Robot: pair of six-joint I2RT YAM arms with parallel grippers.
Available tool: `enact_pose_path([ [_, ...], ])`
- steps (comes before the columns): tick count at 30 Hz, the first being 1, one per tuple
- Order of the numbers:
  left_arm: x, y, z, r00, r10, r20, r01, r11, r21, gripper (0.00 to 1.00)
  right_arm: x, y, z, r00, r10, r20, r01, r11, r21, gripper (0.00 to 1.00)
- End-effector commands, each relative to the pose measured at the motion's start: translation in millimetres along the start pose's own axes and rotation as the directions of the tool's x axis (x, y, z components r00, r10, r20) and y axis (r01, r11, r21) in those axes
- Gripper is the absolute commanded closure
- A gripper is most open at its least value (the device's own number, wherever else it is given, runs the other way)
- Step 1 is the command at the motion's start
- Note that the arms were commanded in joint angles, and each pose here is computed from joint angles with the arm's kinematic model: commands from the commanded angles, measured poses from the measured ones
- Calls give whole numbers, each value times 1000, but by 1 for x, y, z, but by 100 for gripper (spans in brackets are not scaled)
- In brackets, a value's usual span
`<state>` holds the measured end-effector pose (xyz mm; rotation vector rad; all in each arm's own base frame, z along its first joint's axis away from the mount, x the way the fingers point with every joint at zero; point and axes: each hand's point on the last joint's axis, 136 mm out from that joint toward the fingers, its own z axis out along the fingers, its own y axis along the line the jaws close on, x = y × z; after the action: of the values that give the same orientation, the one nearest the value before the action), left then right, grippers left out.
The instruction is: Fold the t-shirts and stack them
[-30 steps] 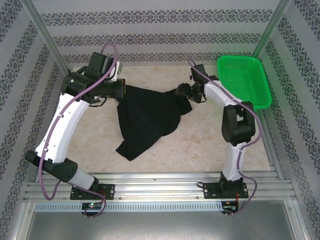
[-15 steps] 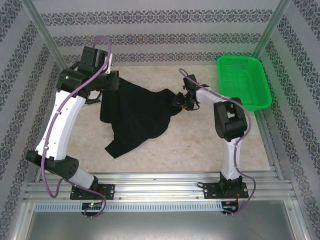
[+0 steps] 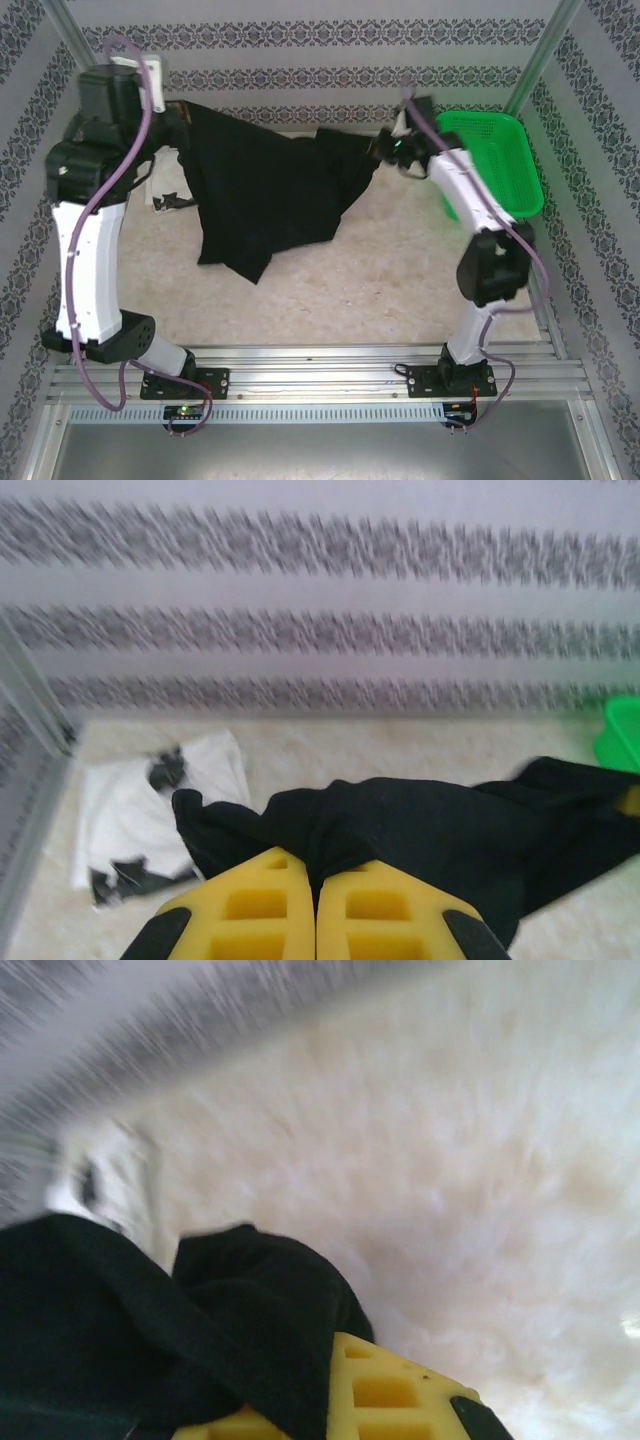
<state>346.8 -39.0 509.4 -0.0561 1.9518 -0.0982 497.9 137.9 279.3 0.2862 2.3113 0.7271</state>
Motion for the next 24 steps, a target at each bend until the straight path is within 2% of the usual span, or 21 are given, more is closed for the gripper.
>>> enact_pose_path([
  [1,-35,23,-44,986,41,159,-24,994,-107,100,-31,13,-100,994,-45,96,45,999,-6,100],
  [4,-44,12,-54,977,9,212,-2,999,-35,100,-48,27,-154,984,-1,176,15,997,-81,100],
  [6,-54,7,-69,959,-22,284,20,1000,9,100,-50,36,-184,978,21,209,4,993,-118,100],
  [10,-69,12,-99,923,-26,384,27,1000,5,100,-49,44,-234,965,23,262,20,987,-161,100],
  [12,-67,13,-96,928,-8,372,13,1000,-11,100,-47,33,-241,967,35,251,-1,991,-136,100],
  [14,-57,11,-78,948,5,319,-3,1000,-10,100,-43,24,-235,975,66,212,-37,989,-140,100],
  [18,-32,10,-26,976,33,217,-26,999,-33,100,-32,-10,-197,984,115,137,-105,991,-80,100],
  [22,25,10,59,998,68,3,-68,996,-53,100,-22,-64,-125,986,162,25,-163,986,28,100],
  [24,57,15,99,996,56,-64,-61,995,-80,100,-19,-90,-87,987,163,-9,-162,984,75,100],
])
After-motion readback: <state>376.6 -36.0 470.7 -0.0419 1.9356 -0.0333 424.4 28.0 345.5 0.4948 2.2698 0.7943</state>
